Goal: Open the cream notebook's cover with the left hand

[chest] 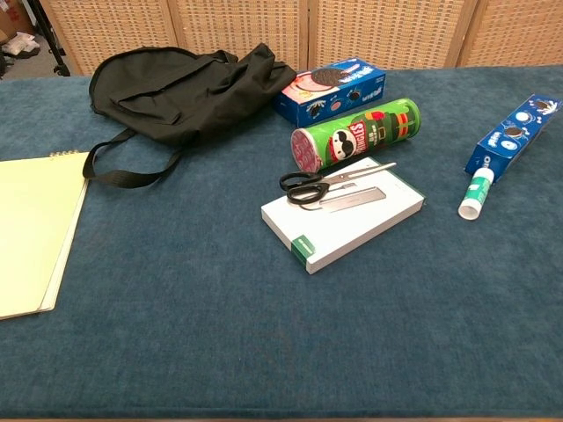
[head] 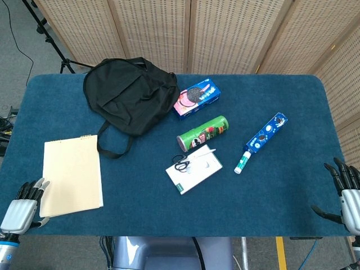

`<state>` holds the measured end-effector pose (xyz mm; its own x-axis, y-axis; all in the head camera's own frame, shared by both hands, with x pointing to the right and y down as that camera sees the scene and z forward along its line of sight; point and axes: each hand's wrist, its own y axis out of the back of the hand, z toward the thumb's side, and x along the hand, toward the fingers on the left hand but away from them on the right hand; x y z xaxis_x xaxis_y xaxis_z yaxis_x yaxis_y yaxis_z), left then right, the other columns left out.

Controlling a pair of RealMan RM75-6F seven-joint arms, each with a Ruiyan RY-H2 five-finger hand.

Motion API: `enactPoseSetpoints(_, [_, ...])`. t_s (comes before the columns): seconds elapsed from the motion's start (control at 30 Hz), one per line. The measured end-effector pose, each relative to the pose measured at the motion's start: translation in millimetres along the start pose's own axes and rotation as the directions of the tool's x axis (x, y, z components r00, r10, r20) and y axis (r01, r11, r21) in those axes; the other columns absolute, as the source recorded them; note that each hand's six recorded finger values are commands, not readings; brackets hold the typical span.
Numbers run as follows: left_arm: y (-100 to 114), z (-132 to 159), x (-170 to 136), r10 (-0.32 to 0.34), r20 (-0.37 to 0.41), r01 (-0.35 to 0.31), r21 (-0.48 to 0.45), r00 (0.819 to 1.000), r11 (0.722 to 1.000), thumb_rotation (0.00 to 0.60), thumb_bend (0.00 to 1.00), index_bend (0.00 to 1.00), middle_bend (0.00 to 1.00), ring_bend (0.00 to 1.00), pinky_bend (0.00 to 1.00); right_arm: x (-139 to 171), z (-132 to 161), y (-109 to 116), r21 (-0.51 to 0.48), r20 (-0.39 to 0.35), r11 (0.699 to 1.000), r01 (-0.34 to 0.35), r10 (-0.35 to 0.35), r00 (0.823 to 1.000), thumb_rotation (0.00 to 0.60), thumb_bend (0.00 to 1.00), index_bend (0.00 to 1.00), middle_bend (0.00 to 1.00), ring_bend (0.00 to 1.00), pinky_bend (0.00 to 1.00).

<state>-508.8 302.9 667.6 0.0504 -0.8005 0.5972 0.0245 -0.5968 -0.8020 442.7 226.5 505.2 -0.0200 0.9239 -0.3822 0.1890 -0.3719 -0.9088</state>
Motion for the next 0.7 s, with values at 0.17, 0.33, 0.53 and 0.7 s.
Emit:
enactPoseSetpoints(0.17, [3.0,-3.2,-0.3,0.006,-0.011,-0.006,-0.005,1.000,1.000,0.600,0.10,0.00,0.00,0.00,0.00,0.0,0.0,-0.2,0.000,-0.001,1.000,-0.001,0.001,1.000,0.600,0.00,0.08,0.00,0.00,0.00])
enactPoseSetpoints(0.33, [6.0,-8.1,-0.6,0.005,-0.028,-0.005,-0.005,1.000,1.000,0.600,0.10,0.00,0.00,0.00,0.00,0.1,0.3,0.0,0.000,-0.001,1.000,-0.001,0.001,1.000,0.600,0.00,0.08,0.00,0.00,0.00])
enactPoseSetpoints(0.53, [4.9,-9.7,2.3,-0.010,-0.035,0.009,-0.014,0.999,1.000,0.600,0.10,0.02,0.00,0.00,0.00,0.1,0.5,-0.6,0.002,-0.001,1.000,-0.002,0.002,1.000,0.600,0.00,0.08,0.00,0.00,0.00])
enactPoseSetpoints(0.7, [3.6,-10.6,3.8,-0.010,-0.039,0.010,-0.011,0.999,1.000,0.600,0.11,0.09,0.00,0.00,0.00,-0.1,0.4,-0.7,0.002,-0.001,1.000,-0.003,0.003,1.000,0.600,0.00,0.08,0.00,0.00,0.00])
